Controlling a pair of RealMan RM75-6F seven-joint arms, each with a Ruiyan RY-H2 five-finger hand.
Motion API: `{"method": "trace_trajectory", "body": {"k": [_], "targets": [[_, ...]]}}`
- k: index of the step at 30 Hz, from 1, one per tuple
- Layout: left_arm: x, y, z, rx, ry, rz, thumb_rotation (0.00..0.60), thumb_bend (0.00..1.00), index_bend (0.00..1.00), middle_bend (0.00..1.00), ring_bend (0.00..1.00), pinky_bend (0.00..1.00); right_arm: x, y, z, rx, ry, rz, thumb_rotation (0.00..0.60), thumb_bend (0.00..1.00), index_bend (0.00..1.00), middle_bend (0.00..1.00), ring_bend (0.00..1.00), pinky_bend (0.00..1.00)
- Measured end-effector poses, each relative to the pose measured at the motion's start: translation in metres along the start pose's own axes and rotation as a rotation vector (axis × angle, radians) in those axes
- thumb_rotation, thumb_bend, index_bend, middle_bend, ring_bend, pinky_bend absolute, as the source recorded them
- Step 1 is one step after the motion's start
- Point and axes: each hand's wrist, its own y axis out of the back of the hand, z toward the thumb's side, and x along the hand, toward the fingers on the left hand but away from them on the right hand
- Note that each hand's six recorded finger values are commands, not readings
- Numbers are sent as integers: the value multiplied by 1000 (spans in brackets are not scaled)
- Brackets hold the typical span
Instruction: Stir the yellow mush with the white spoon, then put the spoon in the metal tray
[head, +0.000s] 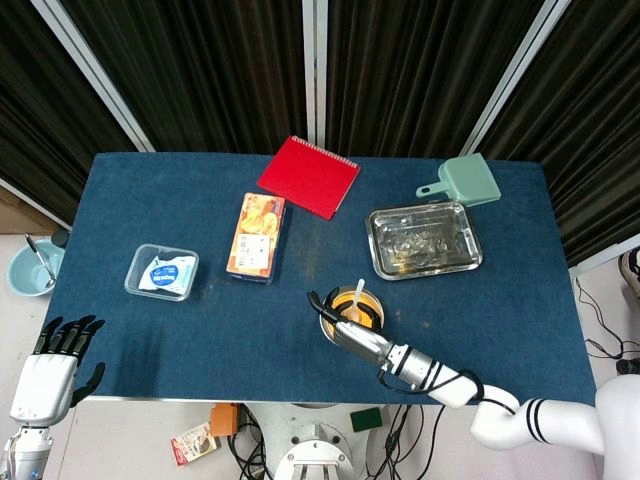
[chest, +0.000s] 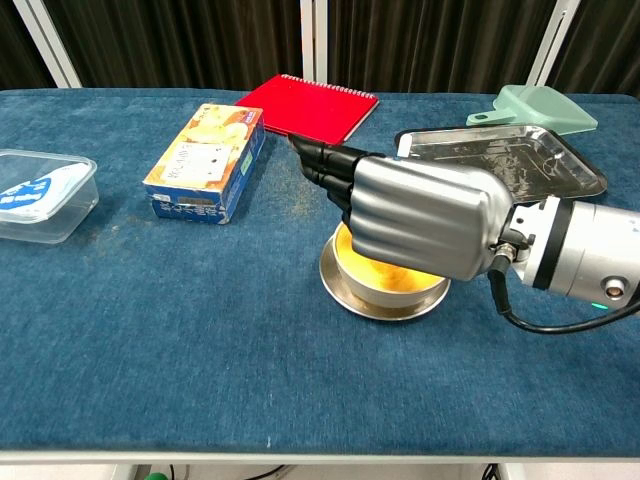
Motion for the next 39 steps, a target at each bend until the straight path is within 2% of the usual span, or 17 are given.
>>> {"method": "trace_trajectory", "body": {"k": [6,12,18,27,34,37,39], "targets": [[1,0,-1,5,3,2,600,316,182,163,182,129,6,-7,-1,-127,-116,45,600,474,788,352,99,0],[3,3,1,7,-6,7,600,317,182,163,182,130,12,-17,4,-275,-197,89,600,474,789,357,105,0],[4,4,4,13,-9,6,600,316,182,163,182,130,18,-23,2,-417,-297,106,600,475,793,382,134,0],[5,7,6,17,-11,7,600,316,182,163,182,130,32,-39,-14,-542,-446,129,600,474,794,378,134,0],[6,7,8,18,-15,7,600,317,182,163,182,129,43,-47,-16,-603,-489,132,600,475,794,378,135,0],[6,8,10,23,-20,7,600,316,182,163,182,130,43,-45,-19,-572,-459,100,600,476,795,377,135,0],[7,9,11,26,-23,8,600,316,182,163,182,129,42,-44,-22,-518,-411,75,600,477,797,376,135,0]]}}
